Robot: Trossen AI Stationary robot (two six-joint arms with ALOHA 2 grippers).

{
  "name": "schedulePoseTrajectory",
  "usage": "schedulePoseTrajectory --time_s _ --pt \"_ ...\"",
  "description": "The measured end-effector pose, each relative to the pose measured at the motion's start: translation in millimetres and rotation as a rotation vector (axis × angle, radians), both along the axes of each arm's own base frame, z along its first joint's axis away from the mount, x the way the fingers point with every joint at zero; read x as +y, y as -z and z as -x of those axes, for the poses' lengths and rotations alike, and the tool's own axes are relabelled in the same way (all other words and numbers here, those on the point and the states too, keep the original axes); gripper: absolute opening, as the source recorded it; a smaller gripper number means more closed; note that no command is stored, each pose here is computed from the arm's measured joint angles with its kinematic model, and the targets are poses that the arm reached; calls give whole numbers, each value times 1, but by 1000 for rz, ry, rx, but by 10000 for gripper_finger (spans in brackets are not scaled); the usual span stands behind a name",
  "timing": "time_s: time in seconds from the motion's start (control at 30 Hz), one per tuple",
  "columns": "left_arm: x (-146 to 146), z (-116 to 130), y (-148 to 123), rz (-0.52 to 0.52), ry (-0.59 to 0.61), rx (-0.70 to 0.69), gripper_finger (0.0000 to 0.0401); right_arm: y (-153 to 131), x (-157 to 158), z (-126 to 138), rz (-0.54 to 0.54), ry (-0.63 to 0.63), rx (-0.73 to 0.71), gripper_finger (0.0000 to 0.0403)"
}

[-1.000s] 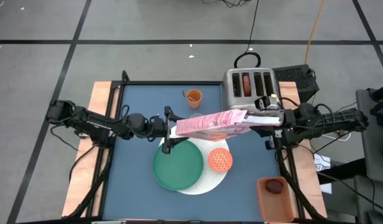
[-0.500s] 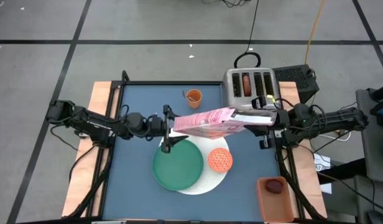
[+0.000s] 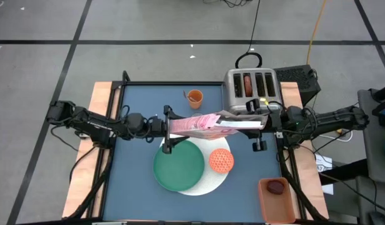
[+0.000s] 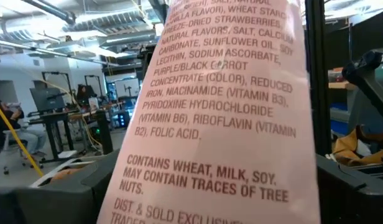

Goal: Arrange a breakfast setting
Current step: Pour the cereal from the cereal box into the orange bowl

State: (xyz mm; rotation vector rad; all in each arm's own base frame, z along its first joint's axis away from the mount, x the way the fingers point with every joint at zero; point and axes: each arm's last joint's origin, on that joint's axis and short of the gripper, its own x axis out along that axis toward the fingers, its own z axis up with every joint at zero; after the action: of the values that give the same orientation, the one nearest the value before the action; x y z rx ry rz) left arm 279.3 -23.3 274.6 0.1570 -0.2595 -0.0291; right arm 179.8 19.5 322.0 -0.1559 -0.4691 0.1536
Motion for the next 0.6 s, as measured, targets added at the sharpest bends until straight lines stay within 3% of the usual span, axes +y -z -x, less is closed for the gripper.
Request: schedulePoseTrajectory --time_s 0.3,0.6 --pt "1 0 0 128 29 7 333 0 0 -3 13 8 -28 90" --pt "0 0 0 123 32 8 333 0 0 -4 16 9 -31 90"
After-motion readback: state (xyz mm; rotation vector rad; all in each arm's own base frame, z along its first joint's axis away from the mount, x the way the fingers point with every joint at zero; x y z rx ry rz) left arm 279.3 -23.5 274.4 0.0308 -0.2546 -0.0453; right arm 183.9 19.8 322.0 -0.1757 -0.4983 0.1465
